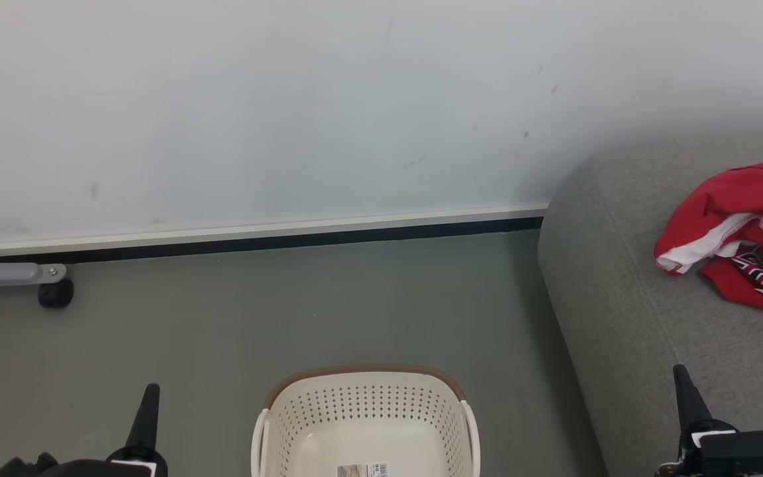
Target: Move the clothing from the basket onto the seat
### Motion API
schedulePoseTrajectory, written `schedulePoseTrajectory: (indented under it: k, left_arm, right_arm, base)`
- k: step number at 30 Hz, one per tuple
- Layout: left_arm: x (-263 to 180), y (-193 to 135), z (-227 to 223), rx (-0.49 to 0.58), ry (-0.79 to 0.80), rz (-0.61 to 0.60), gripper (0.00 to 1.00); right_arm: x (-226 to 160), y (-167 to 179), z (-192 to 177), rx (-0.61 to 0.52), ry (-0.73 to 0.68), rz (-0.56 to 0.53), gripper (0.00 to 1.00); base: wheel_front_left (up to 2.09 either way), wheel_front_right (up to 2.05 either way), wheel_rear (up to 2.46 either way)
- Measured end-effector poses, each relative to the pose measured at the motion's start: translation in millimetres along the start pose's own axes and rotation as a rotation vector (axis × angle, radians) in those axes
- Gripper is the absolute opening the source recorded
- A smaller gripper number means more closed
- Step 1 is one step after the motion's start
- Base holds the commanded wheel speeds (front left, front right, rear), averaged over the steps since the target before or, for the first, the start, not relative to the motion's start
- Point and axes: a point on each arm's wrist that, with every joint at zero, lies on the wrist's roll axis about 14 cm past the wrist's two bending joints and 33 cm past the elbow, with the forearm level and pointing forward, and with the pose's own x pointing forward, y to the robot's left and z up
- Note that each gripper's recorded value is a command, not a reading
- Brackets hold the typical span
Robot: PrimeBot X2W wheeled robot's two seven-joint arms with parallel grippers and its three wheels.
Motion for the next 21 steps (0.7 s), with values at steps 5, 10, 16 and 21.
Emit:
schedulePoseTrajectory:
  k: [5, 10, 16, 21]
  left_arm:
    - [0, 0, -1, -0.072, 0.004, -0.009, 0.00]
    - [5, -8, 2, -0.137, 0.002, -0.040, 0.00]
    - [6, -12, 4, -0.217, -0.001, -0.064, 0.00]
    - [10, -19, 4, -0.259, 0.001, -0.089, 0.00]
  right_arm:
    - [0, 0, 3, 0.073, -0.005, 0.010, 0.00]
    - [1, 1, 5, 0.145, -0.009, 0.021, 0.00]
    - [2, 4, 10, 0.233, -0.017, 0.043, 0.00]
    - [4, 9, 12, 0.266, -0.022, 0.065, 0.00]
  base:
    - [0.00, 0.00, 0.00]
    - [0.00, 0.00, 0.00]
    - [0.00, 0.00, 0.00]
    - [0.00, 0.00, 0.00]
